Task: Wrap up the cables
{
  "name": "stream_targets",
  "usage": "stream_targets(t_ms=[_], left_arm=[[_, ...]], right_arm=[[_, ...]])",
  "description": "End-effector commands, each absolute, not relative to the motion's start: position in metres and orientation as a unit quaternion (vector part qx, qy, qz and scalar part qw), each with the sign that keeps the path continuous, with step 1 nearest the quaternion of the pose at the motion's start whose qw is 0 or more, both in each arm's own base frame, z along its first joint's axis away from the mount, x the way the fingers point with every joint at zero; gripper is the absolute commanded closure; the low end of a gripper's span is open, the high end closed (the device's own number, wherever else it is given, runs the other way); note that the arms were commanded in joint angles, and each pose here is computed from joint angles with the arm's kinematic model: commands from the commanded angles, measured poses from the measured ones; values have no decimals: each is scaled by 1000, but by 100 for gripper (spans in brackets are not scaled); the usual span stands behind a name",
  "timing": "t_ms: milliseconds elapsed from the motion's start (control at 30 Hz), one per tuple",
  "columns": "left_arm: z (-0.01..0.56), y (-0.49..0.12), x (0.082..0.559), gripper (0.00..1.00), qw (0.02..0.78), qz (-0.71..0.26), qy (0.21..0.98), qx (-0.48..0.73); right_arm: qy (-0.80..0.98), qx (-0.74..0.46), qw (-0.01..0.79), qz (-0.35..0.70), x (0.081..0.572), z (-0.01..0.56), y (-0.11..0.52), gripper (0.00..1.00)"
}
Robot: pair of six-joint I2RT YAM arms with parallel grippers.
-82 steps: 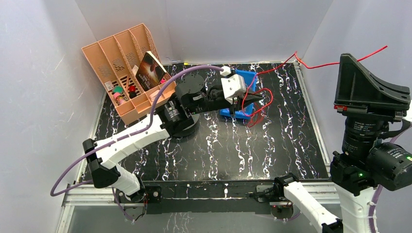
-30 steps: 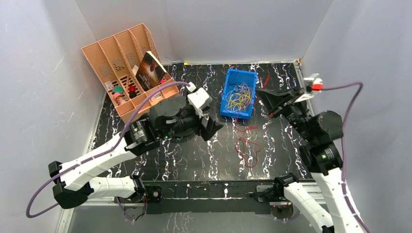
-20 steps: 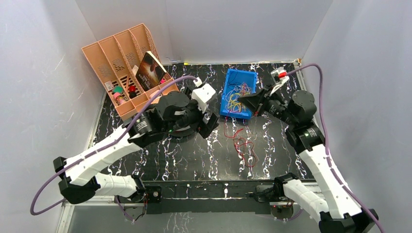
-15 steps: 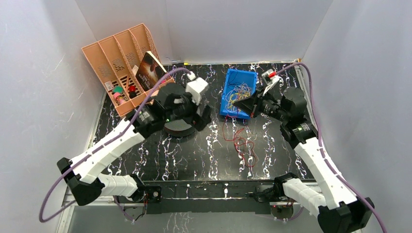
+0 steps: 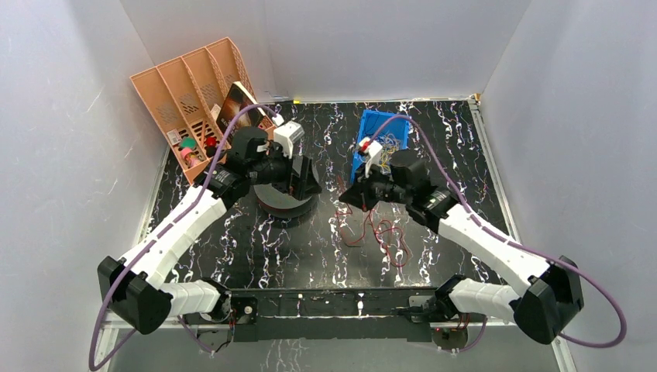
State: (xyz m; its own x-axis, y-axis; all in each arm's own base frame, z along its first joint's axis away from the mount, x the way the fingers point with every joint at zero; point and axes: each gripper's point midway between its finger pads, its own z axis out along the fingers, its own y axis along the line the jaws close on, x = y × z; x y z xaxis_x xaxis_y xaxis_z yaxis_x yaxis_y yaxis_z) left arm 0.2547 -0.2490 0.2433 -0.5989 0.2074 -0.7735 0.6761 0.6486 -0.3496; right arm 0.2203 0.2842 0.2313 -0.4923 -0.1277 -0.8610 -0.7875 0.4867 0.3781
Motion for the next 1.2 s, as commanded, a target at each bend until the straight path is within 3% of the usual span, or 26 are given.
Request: stream_targets(t_ms=[0,233,500,733,933,1167], left_arm=[[261,-248,253,2,365,-399,804,249],[248,-258,236,2,301,-502,772,248],[242,-267,222,2,249,-554,755,245],[238,-274,216,13,212,-582,748,241],[234,-280,208,31,188,-591,745,247],[230,-285,203,45,174,-593,745,252]], right_arm=[[744,-344,454,349,234,239,295,100],[694,-431,466,338,220,230,314,100],[649,-523,463,301,207,221,321,100],[600,-571,476,297,193,228,322,100],[589,-578,479,297,192,234,329,100],[584,-584,479,297,189,235,337,100]])
